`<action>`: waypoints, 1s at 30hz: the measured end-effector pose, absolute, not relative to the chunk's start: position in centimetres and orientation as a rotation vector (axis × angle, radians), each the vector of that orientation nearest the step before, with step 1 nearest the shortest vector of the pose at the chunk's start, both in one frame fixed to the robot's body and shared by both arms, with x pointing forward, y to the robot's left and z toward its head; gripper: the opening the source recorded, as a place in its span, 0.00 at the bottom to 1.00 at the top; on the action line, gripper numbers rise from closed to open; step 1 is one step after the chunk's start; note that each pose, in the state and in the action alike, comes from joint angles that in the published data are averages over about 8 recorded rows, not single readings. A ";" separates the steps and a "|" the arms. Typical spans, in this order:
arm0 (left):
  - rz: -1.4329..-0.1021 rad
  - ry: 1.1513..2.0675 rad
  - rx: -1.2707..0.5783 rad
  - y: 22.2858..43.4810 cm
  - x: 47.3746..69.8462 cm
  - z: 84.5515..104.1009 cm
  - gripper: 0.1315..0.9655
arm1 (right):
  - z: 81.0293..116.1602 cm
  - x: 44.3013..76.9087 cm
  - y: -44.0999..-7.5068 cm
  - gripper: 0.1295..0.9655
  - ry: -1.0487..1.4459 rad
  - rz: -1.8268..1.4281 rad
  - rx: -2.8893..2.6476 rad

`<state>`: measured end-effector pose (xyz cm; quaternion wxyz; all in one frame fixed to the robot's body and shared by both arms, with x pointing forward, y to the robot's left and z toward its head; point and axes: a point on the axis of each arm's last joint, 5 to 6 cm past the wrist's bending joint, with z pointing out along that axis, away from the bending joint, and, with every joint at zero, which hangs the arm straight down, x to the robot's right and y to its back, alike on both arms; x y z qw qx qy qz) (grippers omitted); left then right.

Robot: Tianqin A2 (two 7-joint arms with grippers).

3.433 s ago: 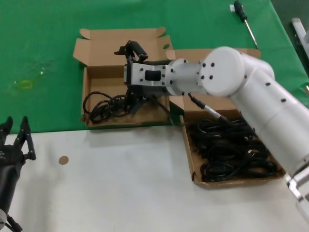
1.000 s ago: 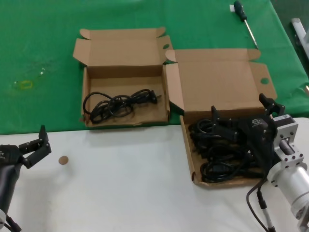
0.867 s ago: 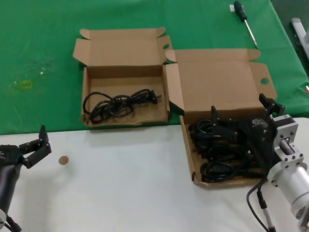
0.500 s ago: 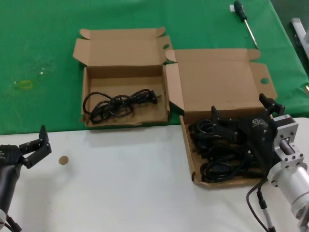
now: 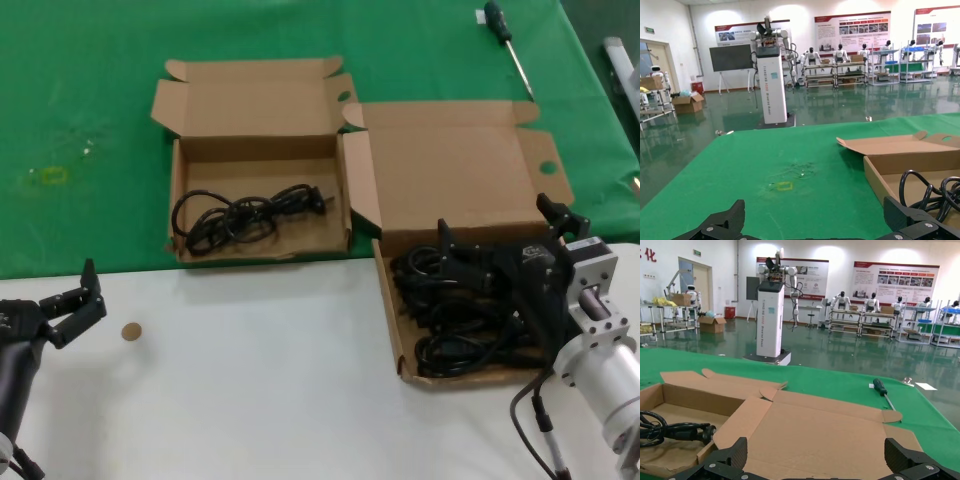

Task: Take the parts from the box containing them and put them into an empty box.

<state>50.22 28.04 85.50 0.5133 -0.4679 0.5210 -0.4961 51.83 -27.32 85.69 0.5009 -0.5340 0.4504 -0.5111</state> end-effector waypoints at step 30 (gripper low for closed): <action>-1.193 1.253 -1.125 28.0 50.2 85.5 1.00 | 85.7 51.8 -27.3 1.00 1.089 -1.236 -1.291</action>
